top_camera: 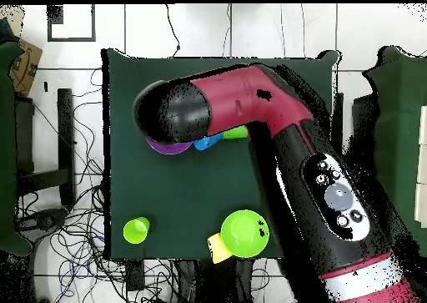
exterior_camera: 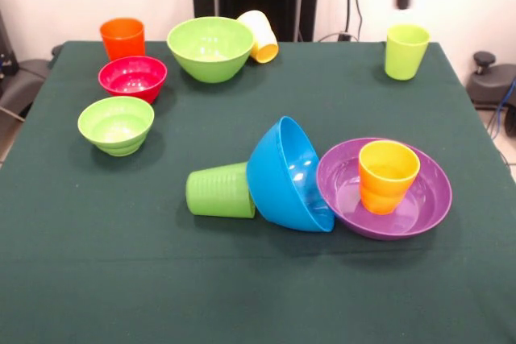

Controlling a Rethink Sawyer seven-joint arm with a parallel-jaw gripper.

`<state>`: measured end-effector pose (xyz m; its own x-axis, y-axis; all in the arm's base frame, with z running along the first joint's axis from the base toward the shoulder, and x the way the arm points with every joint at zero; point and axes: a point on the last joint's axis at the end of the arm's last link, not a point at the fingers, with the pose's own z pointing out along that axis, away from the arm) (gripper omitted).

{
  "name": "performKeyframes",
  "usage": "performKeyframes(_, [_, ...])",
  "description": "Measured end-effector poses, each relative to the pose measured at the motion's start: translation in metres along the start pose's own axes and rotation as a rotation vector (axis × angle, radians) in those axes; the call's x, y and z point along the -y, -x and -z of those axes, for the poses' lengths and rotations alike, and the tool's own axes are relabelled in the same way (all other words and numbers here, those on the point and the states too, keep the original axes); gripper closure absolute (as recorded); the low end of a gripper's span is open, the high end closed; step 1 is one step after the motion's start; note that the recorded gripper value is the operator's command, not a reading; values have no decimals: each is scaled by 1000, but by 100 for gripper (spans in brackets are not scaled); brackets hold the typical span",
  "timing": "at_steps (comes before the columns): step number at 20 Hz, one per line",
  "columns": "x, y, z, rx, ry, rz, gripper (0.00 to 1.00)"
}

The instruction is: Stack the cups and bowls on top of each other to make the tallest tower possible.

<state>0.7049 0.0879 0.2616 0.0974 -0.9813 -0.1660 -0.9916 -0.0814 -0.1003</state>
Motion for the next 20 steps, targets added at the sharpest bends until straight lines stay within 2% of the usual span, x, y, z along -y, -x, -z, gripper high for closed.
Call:
performKeyframes(1, [1, 11, 0, 3, -9, -7, 0])
performKeyframes(3, [2, 21, 0, 6, -20, -18, 0])
performKeyframes(5, [4, 38, 0, 4, -43, -49, 0])
performKeyframes(11, [12, 51, 0, -11, -100, -116, 0])
performKeyframes(12, [16, 50, 3, -29, -121, -125, 0])
performKeyframes(14, [19, 48, 4, -48, -137, -127, 0])
performKeyframes(18, [30, 41, 12, -129, -199, -106, 0])
performKeyframes(20, [35, 39, 17, -149, -225, -102, 0])
